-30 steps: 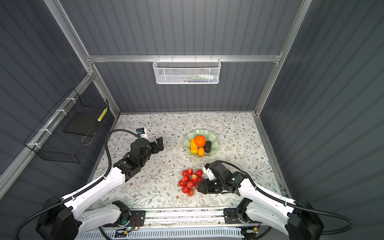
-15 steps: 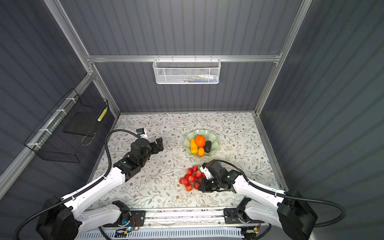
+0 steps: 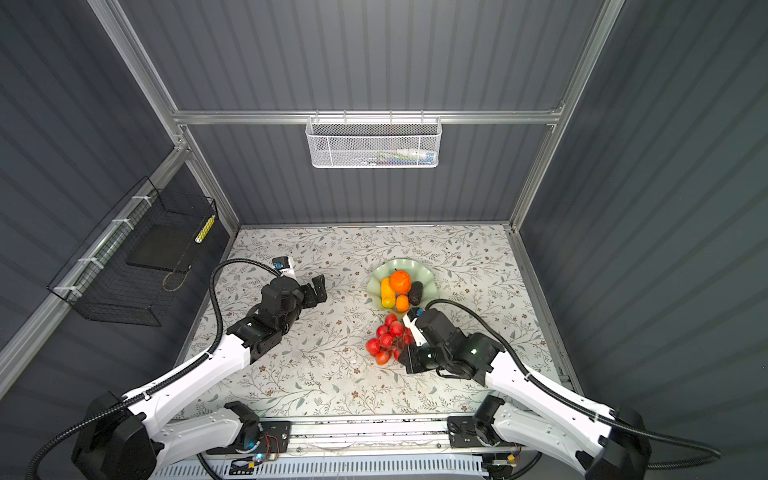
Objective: Place and organize the fake fruits in the fruit bowl
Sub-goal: 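Carry the strawberry bunch with the right gripper and lay it on the bowl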
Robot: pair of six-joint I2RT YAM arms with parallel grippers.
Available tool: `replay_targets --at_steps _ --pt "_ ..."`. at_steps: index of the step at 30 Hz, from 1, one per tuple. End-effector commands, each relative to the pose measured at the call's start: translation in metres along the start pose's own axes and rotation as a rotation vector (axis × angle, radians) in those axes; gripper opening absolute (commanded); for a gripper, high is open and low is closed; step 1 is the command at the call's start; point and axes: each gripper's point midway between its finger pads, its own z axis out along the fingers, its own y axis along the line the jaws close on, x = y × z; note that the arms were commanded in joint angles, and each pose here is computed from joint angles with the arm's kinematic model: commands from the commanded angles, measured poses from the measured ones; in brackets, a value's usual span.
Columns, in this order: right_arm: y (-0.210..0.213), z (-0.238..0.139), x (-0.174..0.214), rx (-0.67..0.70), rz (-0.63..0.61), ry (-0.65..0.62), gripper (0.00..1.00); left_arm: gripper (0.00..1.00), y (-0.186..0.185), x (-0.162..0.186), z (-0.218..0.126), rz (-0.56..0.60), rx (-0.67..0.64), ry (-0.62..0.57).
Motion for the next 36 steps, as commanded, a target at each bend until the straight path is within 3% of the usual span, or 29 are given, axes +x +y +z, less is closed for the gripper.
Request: replay_targets --at_steps 1,12,20,27,36 --pt "-0.002 -0.032 -0.032 0.096 -0.056 -0.12 0.0 1.0 -0.003 -0.008 -0.006 0.019 0.019 -0.016" --pt "-0.041 -0.063 -0.151 0.203 0.037 -0.468 0.0 1.0 -0.034 -0.004 -0.004 0.086 0.174 0.027" --pt "-0.079 -0.047 -0.205 0.248 0.055 -0.525 0.0 1.0 -0.038 -0.004 -0.002 0.122 0.181 0.042" --pt "-0.108 -0.019 -0.221 0.284 0.09 -0.522 0.0 1.0 -0.038 -0.004 -0.001 0.127 0.177 0.047" --pt "-0.129 0.029 -0.205 0.259 0.163 -0.438 0.0 1.0 -0.038 -0.006 -0.002 0.136 0.172 0.048"
